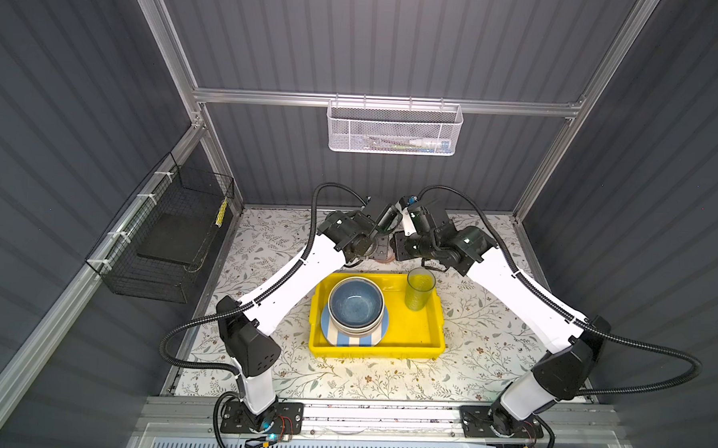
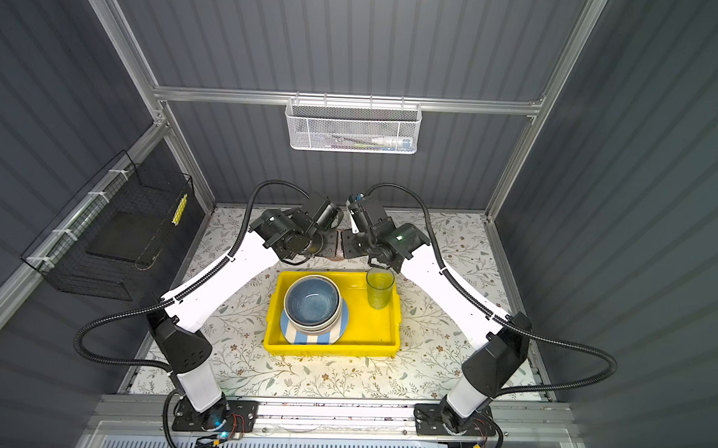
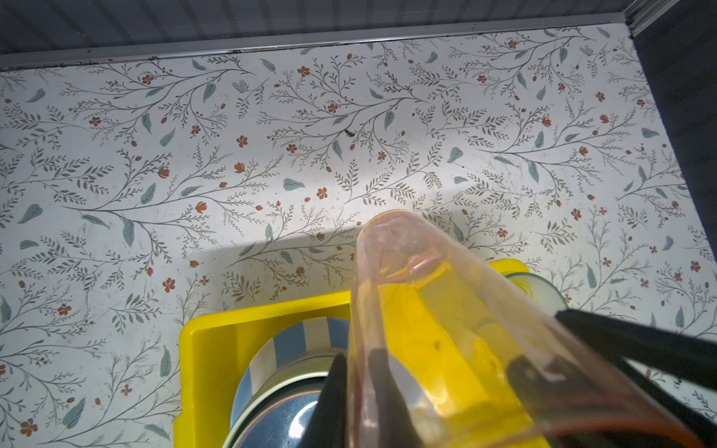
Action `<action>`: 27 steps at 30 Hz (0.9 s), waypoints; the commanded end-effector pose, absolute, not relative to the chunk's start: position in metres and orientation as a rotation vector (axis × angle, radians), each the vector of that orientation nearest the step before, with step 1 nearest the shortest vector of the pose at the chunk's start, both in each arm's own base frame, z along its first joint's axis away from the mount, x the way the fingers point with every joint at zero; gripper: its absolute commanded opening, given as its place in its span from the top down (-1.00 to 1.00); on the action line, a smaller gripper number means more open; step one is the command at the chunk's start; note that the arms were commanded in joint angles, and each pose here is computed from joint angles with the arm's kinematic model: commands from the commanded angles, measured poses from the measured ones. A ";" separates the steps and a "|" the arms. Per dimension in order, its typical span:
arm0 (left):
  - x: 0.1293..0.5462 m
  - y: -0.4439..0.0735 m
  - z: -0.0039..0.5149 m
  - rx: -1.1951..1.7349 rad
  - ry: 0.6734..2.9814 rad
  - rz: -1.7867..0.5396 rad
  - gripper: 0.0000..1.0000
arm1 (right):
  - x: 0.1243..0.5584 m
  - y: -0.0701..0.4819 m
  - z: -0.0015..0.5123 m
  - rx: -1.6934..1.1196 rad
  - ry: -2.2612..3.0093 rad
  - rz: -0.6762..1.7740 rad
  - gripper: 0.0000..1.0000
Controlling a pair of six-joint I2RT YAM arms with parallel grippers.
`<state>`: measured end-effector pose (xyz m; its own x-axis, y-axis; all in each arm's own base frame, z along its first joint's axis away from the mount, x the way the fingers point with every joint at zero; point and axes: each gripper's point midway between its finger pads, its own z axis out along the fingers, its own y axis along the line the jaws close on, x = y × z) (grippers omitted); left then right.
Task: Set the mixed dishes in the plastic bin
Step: 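Grasp the pink cup with the right gripper and release it from the left gripper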
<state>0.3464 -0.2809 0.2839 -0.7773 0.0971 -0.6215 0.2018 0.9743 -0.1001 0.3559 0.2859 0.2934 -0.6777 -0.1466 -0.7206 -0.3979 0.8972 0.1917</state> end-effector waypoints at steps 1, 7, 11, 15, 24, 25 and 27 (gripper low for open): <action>0.337 -0.282 0.311 0.214 2.409 -0.319 0.68 | 0.358 0.277 0.288 -0.357 2.333 0.400 0.84; 0.331 -0.283 0.308 0.227 2.426 -0.346 0.60 | 0.357 0.276 0.289 -0.358 2.330 0.405 0.90; 0.325 -0.286 0.298 0.246 2.463 -0.372 0.55 | 0.353 0.276 0.295 -0.355 2.324 0.424 0.92; 0.321 -0.293 0.300 0.246 2.449 -0.451 0.51 | 0.351 0.275 0.300 -0.356 2.315 0.431 0.96; 0.306 -0.293 0.314 0.265 2.429 -0.552 0.28 | 0.347 0.273 0.299 -0.361 2.321 0.434 1.00; 0.304 -0.293 0.314 0.271 2.431 -0.560 0.28 | 0.347 0.273 0.298 -0.363 2.323 0.436 1.00; 0.301 -0.293 0.315 0.276 2.432 -0.574 0.25 | 0.346 0.273 0.299 -0.363 2.322 0.443 1.00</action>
